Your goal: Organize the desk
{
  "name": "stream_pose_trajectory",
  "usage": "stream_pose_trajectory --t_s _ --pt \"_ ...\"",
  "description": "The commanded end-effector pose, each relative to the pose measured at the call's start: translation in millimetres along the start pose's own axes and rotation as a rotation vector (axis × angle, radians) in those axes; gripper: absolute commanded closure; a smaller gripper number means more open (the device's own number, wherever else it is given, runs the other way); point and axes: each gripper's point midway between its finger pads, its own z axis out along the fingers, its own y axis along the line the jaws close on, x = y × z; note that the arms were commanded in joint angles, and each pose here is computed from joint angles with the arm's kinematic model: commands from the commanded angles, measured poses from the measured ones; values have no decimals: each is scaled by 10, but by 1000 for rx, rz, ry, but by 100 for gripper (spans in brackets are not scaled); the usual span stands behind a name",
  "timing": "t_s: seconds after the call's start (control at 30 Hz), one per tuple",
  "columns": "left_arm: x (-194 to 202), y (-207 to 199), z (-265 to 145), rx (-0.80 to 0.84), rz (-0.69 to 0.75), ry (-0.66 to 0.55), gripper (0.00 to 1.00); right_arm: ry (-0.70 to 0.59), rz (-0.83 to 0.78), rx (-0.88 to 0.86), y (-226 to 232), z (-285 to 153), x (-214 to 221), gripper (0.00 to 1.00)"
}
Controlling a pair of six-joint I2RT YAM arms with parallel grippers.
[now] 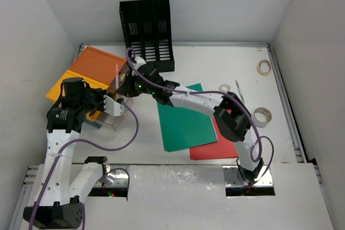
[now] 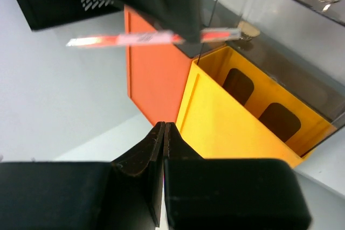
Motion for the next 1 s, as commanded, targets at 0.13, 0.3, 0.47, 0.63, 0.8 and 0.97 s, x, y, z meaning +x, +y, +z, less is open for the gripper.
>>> stream_pose_trajectory --t_s 0.13,0.3,0.47,0.63,0.8,0.97 --pt "152 225 -22 -96 -131 60 100 -103 5 36 4 219 -10 100" --pt "290 368 11 -178 -218 98 100 -58 -66 64 21 322 172 100" --pt "423 504 17 -249 -315 124 100 -18 -106 99 -59 329 290 100" --pt "564 637 -3 -329 -423 136 100 33 -204 134 -41 281 380 100" --pt "719 629 29 -342 -487 155 100 70 -247 162 -57 257 455 100" --pt "839 676 -10 -376 -513 156 100 109 -298 192 -71 277 498 100"
